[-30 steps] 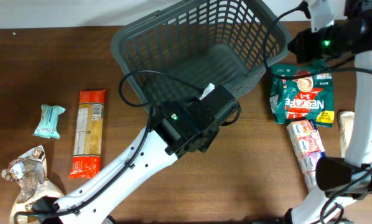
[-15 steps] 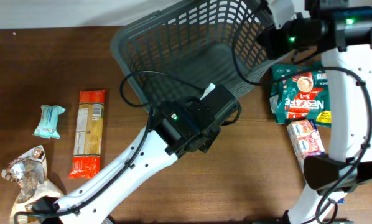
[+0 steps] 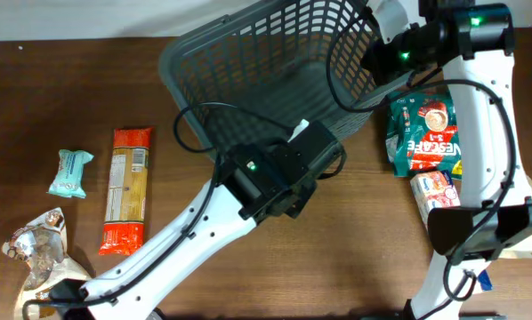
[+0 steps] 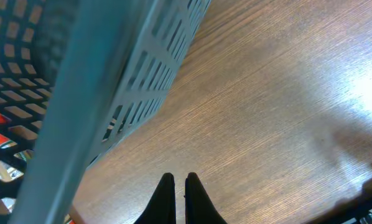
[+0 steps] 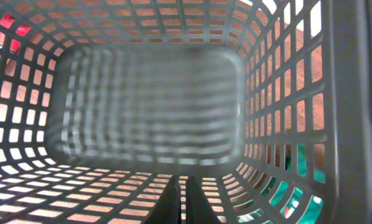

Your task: Pack container

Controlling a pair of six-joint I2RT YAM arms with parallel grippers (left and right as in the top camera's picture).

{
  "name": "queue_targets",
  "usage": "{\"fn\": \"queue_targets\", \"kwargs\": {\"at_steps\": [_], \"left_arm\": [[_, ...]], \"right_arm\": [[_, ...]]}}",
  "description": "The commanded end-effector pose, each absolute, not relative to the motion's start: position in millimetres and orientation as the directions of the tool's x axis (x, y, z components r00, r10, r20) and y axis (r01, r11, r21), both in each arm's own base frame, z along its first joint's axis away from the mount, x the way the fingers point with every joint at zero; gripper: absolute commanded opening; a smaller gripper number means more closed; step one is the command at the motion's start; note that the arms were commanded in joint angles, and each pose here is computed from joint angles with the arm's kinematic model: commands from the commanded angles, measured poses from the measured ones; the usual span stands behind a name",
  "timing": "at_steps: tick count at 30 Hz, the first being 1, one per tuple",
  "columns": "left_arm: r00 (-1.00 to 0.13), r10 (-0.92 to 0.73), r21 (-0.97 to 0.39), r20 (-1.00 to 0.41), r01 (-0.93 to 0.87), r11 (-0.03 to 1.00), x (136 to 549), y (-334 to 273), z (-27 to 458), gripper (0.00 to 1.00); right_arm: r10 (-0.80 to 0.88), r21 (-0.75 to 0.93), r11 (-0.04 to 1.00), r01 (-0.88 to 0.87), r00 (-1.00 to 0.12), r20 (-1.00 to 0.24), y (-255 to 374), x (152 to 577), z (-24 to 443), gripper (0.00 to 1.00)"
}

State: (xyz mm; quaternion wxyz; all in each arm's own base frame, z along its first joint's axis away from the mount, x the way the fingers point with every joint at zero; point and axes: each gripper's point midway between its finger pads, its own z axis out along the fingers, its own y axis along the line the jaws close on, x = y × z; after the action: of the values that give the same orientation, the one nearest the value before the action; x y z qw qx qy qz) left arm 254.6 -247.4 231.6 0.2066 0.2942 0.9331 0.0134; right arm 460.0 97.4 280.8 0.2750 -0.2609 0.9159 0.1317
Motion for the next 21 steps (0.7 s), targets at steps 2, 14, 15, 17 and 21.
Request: {"fn": "queue_targets", "kwargs": {"at_steps": [2, 14, 15, 17, 21], "left_arm": [[-0.766, 0.552, 0.161, -0.33, 0.531, 0.832, 258, -249, 213, 0.02], [-0.764, 0.56, 0.229, -0.321, 0.512, 0.828, 267, -242, 208, 0.02], [-0.762, 0.563, 0.233, -0.321, 0.512, 0.827, 268, -242, 208, 0.02], [-0.761, 0.562, 0.249, -0.324, 0.504, 0.827, 271, -238, 209, 0.02], [-0.774, 0.547, 0.255, -0.321, 0.485, 0.836, 278, -230, 209, 0.02]], "right_arm": [[-0.414, 0.09, 0.831, -0.548, -0.72, -0.557, 94, 468, 269, 0.04], [-0.418, 0.096, 0.837, -0.539, -0.743, -0.524, 92, 471, 255, 0.04], [-0.418, 0.1, 0.837, -0.538, -0.747, -0.517, 92, 470, 254, 0.04], [-0.419, 0.103, 0.839, -0.534, -0.757, -0.501, 90, 466, 252, 0.04], [-0.421, 0.105, 0.843, -0.527, -0.769, -0.481, 88, 462, 249, 0.04]]}}
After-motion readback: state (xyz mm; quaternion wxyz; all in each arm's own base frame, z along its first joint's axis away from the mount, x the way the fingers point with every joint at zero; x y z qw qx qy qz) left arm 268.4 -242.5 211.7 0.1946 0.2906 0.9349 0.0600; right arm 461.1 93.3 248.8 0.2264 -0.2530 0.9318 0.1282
